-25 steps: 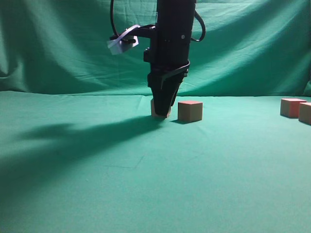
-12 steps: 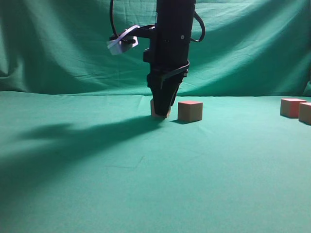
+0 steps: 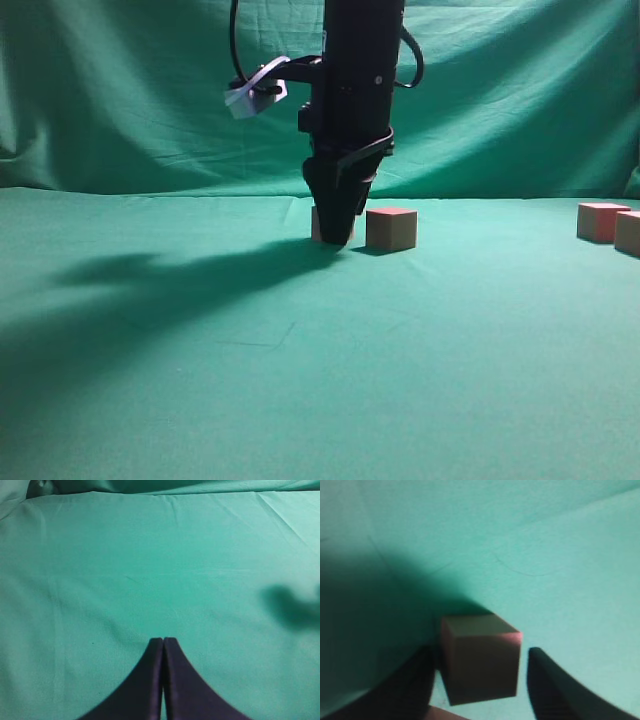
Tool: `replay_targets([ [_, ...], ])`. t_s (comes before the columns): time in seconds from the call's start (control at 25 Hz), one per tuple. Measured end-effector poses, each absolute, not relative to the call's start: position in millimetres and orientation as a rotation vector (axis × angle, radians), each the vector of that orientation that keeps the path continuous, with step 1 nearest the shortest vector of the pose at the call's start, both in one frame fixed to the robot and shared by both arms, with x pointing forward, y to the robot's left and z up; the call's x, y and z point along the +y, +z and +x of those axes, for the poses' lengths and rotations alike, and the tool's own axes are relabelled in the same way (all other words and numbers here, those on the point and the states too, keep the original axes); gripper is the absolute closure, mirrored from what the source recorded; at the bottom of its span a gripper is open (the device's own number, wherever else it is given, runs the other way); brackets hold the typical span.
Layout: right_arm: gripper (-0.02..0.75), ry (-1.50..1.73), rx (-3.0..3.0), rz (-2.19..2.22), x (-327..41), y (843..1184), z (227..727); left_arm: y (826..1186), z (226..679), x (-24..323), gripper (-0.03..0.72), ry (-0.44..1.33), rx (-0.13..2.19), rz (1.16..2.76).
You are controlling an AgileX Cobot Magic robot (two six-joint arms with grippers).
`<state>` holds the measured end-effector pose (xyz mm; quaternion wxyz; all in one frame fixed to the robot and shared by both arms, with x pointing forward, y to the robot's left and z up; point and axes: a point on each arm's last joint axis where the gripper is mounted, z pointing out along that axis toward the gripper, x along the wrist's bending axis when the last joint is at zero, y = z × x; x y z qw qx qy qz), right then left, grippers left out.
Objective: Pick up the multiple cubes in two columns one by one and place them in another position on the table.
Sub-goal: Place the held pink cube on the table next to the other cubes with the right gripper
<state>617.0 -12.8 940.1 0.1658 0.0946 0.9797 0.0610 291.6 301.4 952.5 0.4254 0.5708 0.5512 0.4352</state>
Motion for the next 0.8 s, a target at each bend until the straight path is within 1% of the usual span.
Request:
replay_targets([
  [0.12, 0.208, 0.179, 2.78, 0.27, -14, 943, 618, 953, 292, 301, 0.688, 1.088, 1.378, 1.427],
  [0.16, 0.179, 0.182, 2.778, 0.27, -14, 943, 618, 953, 292, 301, 0.688, 1.088, 1.378, 1.427],
  [0.36, 0.186, 0.201, 2.767, 0.289, -15, 953, 617, 953, 292, 301, 0.688, 1.088, 1.378, 1.427],
  [0.4, 0.161, 0.206, 2.763, 0.297, -15, 957, 616, 953, 292, 301, 0.688, 1.088, 1.378, 1.427],
  [0.44, 0.161, 0.212, 2.757, 0.316, -16, 963, 615, 953, 292, 301, 0.688, 1.088, 1.378, 1.427],
  [0.52, 0.161, 0.225, 2.743, 0.358, -18, 979, 614, 953, 292, 301, 0.688, 1.088, 1.378, 1.427],
  [0.8, 0.161, 0.267, 2.696, 0.594, -33, 1064, 597, 953, 292, 301, 0.688, 1.088, 1.378, 1.427],
])
